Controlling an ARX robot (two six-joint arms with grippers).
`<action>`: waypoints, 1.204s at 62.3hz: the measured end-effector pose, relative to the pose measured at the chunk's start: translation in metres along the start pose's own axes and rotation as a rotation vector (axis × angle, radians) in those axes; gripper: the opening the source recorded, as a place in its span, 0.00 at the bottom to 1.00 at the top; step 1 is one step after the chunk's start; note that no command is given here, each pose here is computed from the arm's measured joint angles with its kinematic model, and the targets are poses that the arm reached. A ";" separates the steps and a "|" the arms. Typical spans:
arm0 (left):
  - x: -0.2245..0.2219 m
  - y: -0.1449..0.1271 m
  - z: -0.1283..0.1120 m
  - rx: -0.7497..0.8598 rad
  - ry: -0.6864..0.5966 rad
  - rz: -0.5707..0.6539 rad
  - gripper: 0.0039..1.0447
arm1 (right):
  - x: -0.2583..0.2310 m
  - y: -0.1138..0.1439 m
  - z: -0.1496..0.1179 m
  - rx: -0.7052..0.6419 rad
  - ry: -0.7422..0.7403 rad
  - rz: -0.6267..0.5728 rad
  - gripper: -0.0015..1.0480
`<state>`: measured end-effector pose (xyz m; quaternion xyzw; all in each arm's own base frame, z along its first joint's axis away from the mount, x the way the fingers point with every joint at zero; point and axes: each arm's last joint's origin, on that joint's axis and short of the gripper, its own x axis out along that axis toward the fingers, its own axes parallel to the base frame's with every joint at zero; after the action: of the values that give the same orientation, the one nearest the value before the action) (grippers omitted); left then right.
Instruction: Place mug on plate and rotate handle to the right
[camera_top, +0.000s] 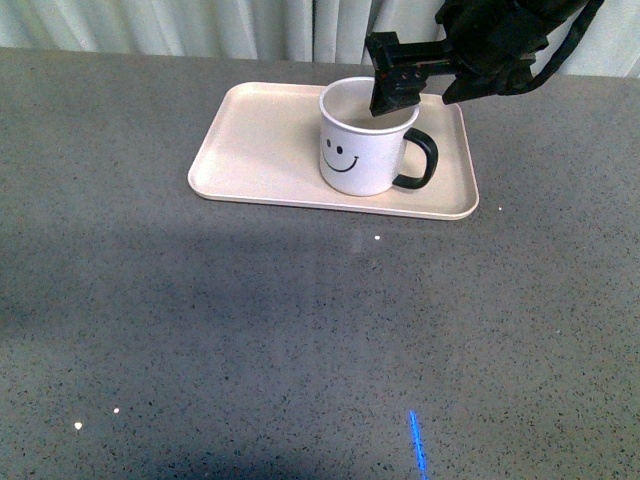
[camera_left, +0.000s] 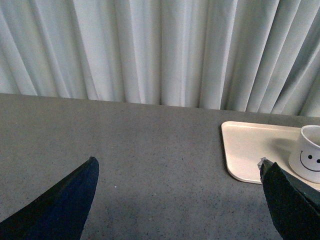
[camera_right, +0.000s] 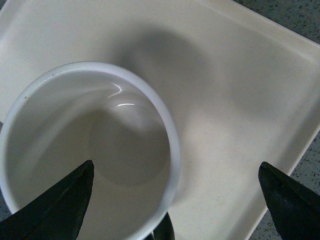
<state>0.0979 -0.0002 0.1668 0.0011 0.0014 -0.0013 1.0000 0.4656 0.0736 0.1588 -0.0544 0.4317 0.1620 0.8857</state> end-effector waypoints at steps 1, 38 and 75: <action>0.000 0.000 0.000 0.000 0.000 0.000 0.91 | 0.002 0.001 0.000 -0.001 0.005 0.000 0.89; 0.000 0.000 0.000 0.000 0.000 0.000 0.91 | 0.020 0.013 0.021 -0.023 0.053 -0.019 0.02; 0.000 0.000 0.000 0.000 0.000 0.000 0.91 | 0.015 -0.010 0.056 -0.444 0.040 0.201 0.02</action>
<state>0.0979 -0.0002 0.1668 0.0009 0.0014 -0.0013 1.0000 0.5197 0.0808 0.1814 -0.2077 0.4064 0.3393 0.8226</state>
